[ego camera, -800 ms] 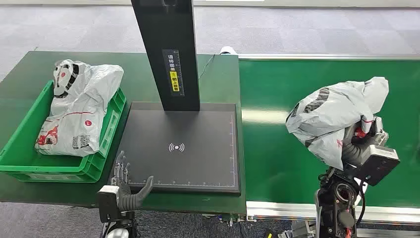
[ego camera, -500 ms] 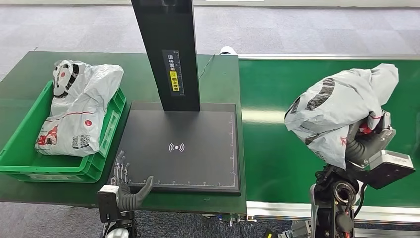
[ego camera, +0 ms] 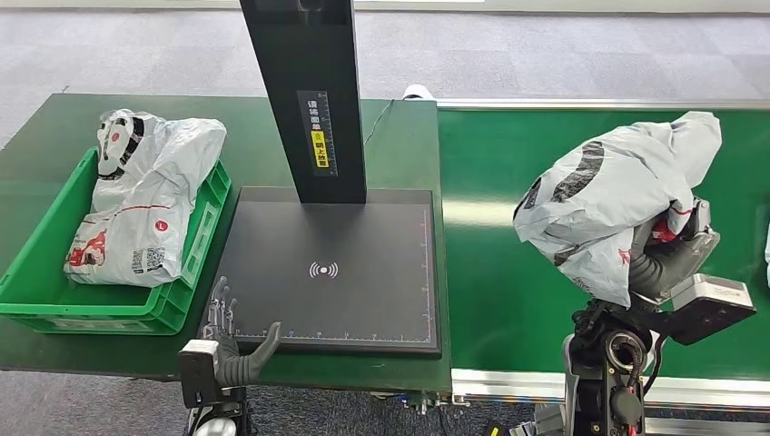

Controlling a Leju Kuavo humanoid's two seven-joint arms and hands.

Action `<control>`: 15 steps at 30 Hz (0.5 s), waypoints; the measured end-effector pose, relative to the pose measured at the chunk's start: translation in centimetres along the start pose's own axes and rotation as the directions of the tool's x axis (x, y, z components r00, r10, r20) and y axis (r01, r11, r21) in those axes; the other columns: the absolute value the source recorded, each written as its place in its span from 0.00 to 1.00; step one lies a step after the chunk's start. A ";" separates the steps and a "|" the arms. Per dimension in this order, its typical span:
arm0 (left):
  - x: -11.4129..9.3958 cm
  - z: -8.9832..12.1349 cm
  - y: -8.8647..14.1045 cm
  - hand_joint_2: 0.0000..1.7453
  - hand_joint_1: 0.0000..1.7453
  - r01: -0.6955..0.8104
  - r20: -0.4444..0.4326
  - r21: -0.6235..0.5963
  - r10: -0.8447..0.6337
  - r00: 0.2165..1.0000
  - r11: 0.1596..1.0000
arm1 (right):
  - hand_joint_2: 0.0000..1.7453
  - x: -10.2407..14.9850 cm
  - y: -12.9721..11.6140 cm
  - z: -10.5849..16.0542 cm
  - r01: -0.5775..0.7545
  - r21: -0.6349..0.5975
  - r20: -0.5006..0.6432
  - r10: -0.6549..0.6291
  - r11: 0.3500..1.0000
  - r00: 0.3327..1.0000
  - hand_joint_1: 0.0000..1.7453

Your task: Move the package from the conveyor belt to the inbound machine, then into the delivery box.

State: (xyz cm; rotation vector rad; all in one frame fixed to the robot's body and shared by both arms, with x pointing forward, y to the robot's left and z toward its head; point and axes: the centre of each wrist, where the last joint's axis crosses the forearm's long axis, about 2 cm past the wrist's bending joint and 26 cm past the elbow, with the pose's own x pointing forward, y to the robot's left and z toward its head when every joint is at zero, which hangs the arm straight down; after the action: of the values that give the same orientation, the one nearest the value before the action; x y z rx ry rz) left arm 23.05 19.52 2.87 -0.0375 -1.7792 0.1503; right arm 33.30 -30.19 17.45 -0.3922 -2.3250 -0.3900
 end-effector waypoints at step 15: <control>0.0 -0.3 -0.1 1.00 0.00 -0.001 0.004 -0.012 0.001 1.000 1.000 | 1.00 -0.8 3.1 -0.9 0.009 0.189 -0.112 0.012 0.982 0.994 1.00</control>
State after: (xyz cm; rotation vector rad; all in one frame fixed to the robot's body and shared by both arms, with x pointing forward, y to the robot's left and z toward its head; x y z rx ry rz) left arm 23.33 19.46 2.98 -0.0463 -1.7845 0.1405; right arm 35.58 -27.87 18.03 -0.2721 -2.2281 -0.1831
